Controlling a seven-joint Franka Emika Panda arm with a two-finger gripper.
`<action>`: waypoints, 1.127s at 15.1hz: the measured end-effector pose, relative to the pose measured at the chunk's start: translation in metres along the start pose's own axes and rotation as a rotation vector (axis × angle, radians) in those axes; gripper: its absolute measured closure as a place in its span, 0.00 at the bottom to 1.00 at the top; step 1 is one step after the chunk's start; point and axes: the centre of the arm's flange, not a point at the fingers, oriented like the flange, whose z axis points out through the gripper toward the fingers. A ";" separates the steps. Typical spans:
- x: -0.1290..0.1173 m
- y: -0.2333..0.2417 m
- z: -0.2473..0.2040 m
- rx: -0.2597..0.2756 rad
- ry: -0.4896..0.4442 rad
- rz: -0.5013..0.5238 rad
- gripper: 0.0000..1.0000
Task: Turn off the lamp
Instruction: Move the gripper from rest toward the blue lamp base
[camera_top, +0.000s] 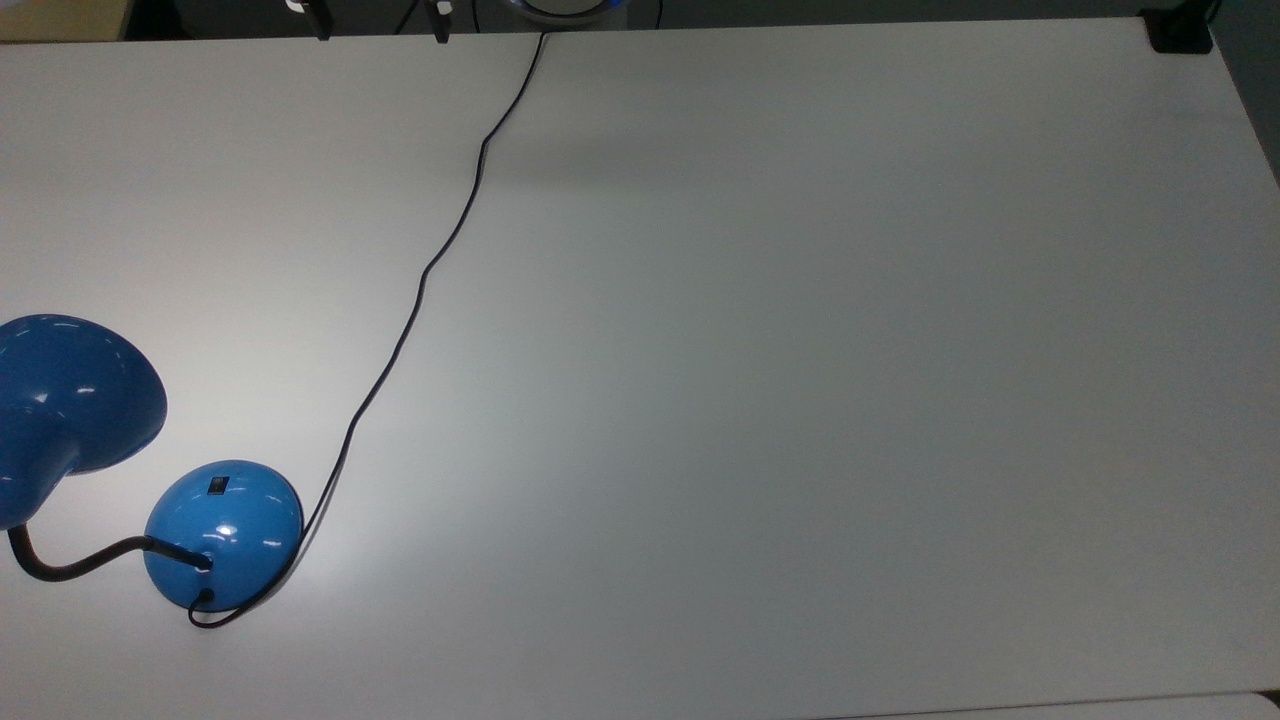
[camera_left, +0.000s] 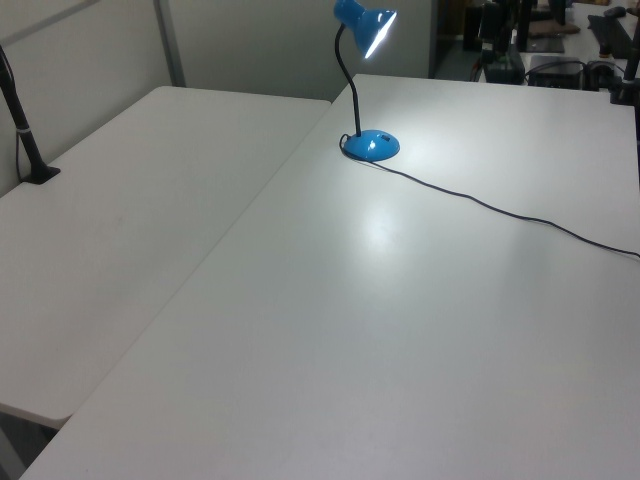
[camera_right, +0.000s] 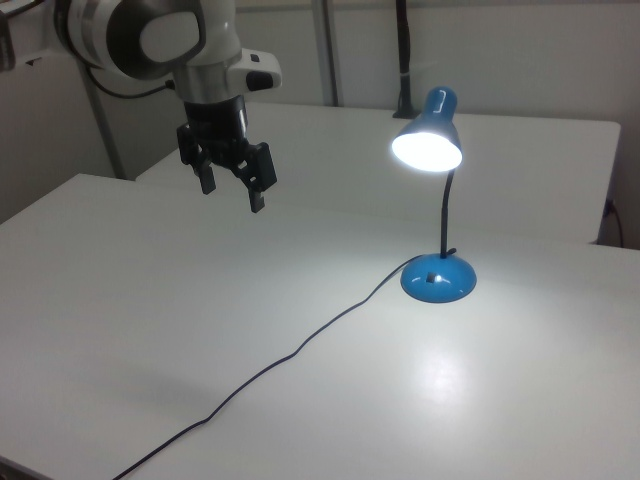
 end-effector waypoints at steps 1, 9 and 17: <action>0.000 0.000 0.000 0.000 0.000 0.000 0.00; 0.006 0.004 0.014 -0.027 -0.025 -0.002 0.01; 0.018 0.023 0.027 -0.037 -0.006 -0.135 0.70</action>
